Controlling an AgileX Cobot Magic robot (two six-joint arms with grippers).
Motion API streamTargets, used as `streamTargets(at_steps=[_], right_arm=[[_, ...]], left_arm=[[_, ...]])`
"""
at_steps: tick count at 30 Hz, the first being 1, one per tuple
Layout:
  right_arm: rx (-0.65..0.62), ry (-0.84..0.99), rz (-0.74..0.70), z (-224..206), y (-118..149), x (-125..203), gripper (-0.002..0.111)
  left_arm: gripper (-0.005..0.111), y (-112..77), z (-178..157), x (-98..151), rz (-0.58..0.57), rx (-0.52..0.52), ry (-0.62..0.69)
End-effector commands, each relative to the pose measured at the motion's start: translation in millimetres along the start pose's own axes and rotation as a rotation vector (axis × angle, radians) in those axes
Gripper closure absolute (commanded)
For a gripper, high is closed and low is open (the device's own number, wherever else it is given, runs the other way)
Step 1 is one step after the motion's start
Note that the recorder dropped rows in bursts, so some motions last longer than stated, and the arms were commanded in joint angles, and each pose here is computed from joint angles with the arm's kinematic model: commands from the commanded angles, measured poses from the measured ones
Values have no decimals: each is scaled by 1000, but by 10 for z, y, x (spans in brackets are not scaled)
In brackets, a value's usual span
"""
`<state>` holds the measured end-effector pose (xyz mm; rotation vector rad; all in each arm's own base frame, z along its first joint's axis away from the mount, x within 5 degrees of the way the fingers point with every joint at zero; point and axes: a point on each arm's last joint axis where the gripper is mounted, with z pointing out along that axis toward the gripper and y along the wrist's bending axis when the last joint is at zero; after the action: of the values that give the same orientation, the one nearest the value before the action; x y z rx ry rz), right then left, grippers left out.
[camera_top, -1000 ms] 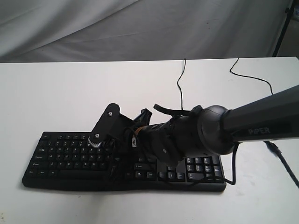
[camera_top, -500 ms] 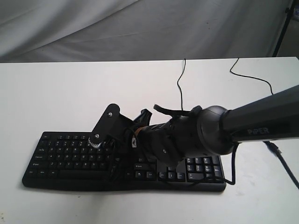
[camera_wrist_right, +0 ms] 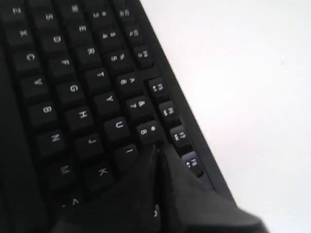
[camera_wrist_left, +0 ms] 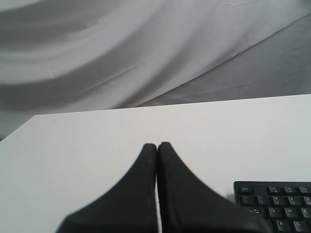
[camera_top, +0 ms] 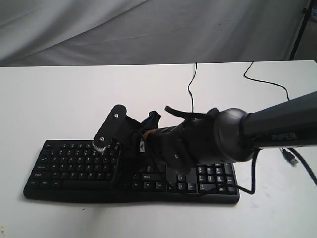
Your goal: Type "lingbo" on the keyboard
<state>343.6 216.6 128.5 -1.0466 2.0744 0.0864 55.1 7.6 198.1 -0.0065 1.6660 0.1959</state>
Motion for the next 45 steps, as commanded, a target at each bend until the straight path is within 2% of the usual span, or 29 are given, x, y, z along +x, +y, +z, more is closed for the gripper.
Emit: streamTargets(at_steps=[1, 5, 9, 13, 17, 21, 32, 39, 45], right_arm=[[13, -30, -8, -229, -82, -136, 108], [29, -64, -11, -570, -72, -105, 108], [73, -176, 2, -1372, -50, -54, 108], [142, -406, 150, -2399, 14, 145, 108], [184, -583, 204, -2953, 97, 372, 108], [199, -655, 202, -3164, 139, 470, 108], [194, -647, 202, -3187, 148, 491, 108], [325, -524, 259, -3290, 0, 713, 108], [504, -477, 342, -3580, -17, 957, 108]], left_arm=[[106, -4, 6, 14, -3, 4, 3], [106, -4, 6, 14, -3, 4, 3], [106, -4, 6, 14, -3, 4, 3], [106, -4, 6, 14, -3, 4, 3], [106, -4, 6, 14, -3, 4, 3], [106, -4, 6, 14, -3, 4, 3], [106, -4, 6, 14, -3, 4, 3], [106, -4, 6, 14, -3, 4, 3], [106, -4, 6, 14, -3, 4, 3]])
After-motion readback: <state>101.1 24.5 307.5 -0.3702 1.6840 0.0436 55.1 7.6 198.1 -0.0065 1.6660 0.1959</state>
